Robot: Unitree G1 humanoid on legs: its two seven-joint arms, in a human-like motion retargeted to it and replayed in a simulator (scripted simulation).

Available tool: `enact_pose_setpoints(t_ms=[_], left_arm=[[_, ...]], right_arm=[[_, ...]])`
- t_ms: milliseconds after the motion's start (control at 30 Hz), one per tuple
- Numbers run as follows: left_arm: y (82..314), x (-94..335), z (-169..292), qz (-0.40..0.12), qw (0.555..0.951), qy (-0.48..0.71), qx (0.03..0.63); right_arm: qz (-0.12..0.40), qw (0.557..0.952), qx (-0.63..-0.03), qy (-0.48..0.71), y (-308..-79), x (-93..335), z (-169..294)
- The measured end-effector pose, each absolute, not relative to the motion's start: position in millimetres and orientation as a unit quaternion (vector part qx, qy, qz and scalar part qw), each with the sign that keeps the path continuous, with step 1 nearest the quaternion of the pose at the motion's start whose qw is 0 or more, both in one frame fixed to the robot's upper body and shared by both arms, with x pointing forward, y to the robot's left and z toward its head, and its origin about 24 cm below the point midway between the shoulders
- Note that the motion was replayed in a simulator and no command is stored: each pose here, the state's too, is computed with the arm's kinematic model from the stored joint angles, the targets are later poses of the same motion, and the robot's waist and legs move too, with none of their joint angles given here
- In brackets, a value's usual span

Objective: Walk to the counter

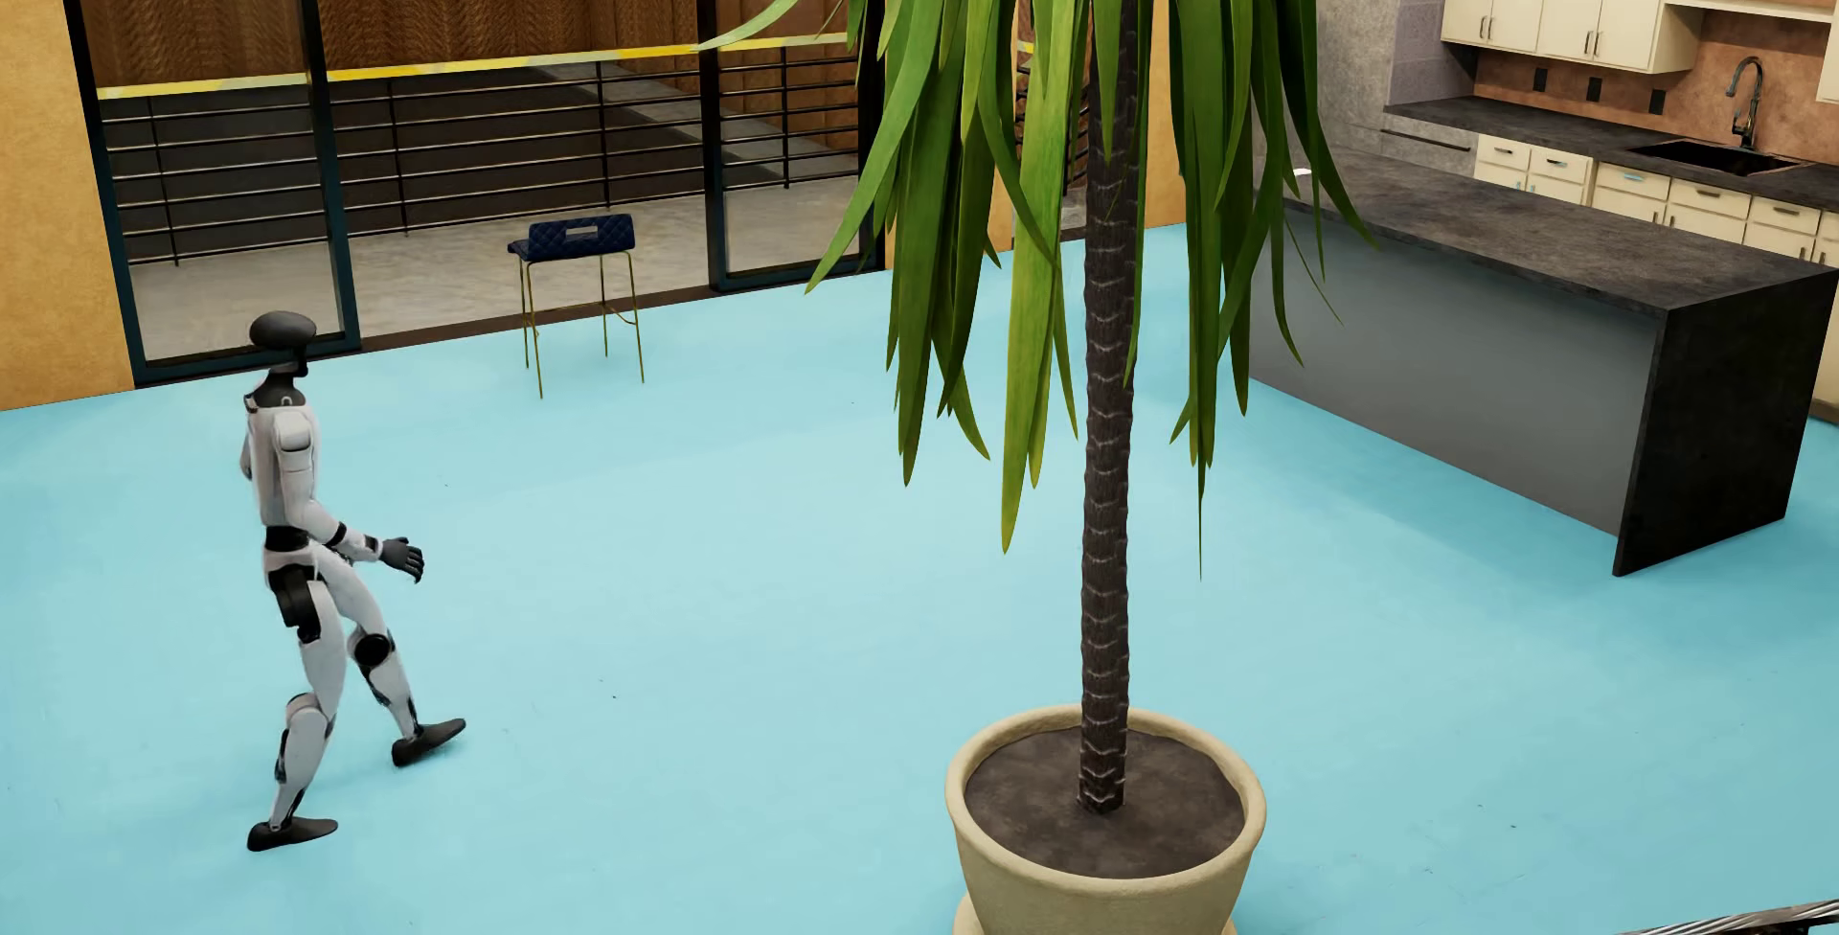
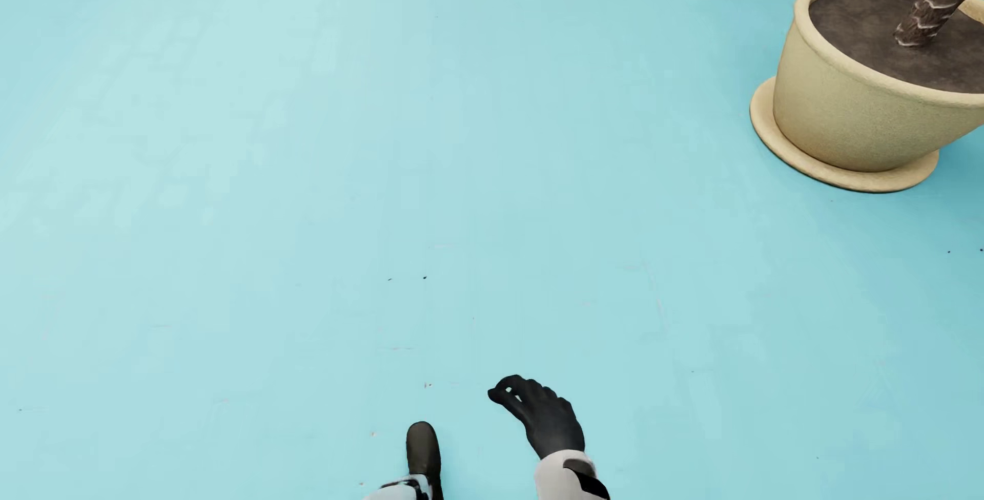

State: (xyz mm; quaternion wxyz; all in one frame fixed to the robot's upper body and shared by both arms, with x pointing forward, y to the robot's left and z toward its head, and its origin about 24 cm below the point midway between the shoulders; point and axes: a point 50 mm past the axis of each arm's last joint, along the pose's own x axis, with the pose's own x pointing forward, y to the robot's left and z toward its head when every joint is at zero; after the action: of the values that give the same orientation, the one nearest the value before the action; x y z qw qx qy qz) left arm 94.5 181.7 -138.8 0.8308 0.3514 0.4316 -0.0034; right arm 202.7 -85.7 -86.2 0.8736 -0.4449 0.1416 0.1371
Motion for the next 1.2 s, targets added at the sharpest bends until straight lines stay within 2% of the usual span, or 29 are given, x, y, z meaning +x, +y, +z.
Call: enact_pose_setpoints(t_ms=[100,200,267,367,467,533,633,700,767,867,967,1067,1133,1200], left_arm=[[187,102,-138,-0.036,0.82,0.431,0.373],[191,109,-134,-0.026,0.819,0.417,0.393],[190,107,-137,-0.027,0.808,0.431,0.4],[183,113,-144,-0.075,0.784,0.46,0.411],[181,122,-142,-0.087,0.793,0.427,0.424],[182,135,-136,-0.068,0.808,0.397,0.43],[178,153,-124,-0.056,0.83,0.354,0.427],[174,166,-114,-0.063,0.84,0.309,0.44],[171,175,-108,-0.07,0.839,0.274,0.465],[167,176,-110,-0.086,0.825,0.271,0.488],[178,153,-128,-0.105,0.795,0.35,0.484],[196,109,-145,-0.099,0.755,0.449,0.468],[197,98,-148,-0.168,0.733,0.45,0.482],[201,98,-142,-0.223,0.721,0.421,0.504]], right_arm=[[0.116,0.871,-0.461,0.126,-85,214,-77],[0.138,0.837,-0.51,0.14,-92,213,-85],[0.168,0.797,-0.543,0.204,-110,198,-106],[0.185,0.748,-0.53,0.354,-150,159,-136],[0.192,0.719,-0.559,0.367,-179,137,-142],[0.168,0.731,-0.551,0.367,-194,127,-139],[0.09,0.767,-0.499,0.393,-205,114,-134],[0.045,0.776,-0.479,0.408,-214,107,-132],[0.024,0.775,-0.476,0.416,-216,101,-132],[0.054,0.761,-0.491,0.421,-214,90,-136],[0.096,0.741,-0.501,0.437,-211,75,-144],[0.088,0.732,-0.485,0.47,-208,74,-152],[0.079,0.746,-0.476,0.459,-200,80,-153],[0.101,0.766,-0.48,0.415,-185,103,-149]])
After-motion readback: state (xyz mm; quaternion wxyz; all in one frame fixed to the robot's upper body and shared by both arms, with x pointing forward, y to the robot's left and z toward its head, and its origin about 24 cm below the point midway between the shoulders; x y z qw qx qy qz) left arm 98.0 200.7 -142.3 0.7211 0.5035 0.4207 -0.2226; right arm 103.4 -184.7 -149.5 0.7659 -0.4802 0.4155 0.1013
